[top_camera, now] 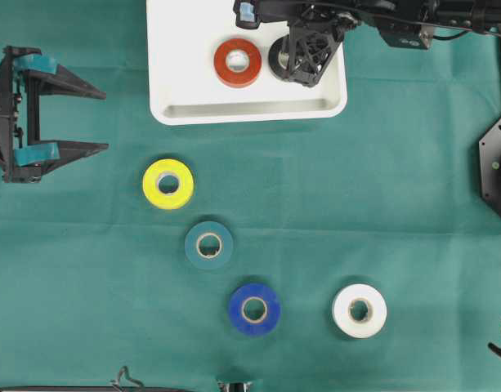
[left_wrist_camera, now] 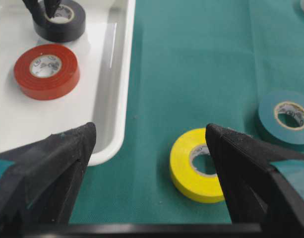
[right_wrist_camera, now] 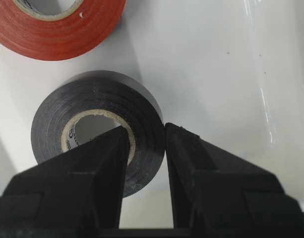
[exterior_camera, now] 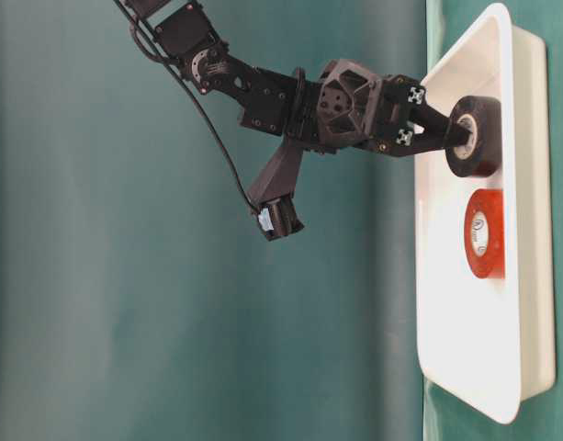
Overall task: Pick up the tape from a random location and place it into the white case.
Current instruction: 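Lower the black roll into the tray and open the right gripper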
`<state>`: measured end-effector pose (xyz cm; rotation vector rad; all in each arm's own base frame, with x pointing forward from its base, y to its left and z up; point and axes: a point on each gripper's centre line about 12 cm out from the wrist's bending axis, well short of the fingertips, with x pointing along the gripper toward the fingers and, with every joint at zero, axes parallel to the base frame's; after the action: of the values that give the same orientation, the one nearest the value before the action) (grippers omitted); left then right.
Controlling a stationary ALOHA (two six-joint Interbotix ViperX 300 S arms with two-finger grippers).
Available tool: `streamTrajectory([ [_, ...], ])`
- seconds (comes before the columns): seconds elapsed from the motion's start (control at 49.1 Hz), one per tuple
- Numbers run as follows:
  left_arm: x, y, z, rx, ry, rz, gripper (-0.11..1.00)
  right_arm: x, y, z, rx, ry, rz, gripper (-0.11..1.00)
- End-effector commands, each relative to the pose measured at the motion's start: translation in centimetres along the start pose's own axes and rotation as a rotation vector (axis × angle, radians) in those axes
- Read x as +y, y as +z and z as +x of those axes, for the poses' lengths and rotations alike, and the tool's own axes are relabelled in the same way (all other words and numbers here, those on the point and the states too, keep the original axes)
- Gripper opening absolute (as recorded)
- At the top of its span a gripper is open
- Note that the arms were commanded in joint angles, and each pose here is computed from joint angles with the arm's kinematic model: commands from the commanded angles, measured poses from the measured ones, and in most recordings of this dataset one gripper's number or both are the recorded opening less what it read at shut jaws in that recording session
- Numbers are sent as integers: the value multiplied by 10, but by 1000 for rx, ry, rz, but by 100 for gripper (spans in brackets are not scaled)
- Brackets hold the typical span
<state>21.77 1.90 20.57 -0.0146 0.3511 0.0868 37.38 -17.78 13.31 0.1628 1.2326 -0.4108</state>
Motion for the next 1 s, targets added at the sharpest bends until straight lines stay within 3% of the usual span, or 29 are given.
streamTrajectory([
  [0.0,0,8,1,-23,0,-2,97,-2,6,-9,-32,-3,4,25],
  [0.204,0,9,1,-23,0,-3,97,-3,7,-10,-27,-4,1,26],
  [0.244,0,9,1,-25,-1,-1,97,-3,7,-10,-29,-6,1,34],
  [0.387,0,9,1,-23,0,-3,97,-5,9,-17,-43,-20,-7,77],
  [0.468,0,9,1,-23,-1,-3,97,-6,10,-23,-57,-25,-8,91],
  [0.611,0,9,1,-25,-1,-3,97,-8,13,-38,-80,-29,-7,86],
  [0.977,0,9,1,-26,0,-3,97,-18,14,-112,-95,-58,8,88],
])
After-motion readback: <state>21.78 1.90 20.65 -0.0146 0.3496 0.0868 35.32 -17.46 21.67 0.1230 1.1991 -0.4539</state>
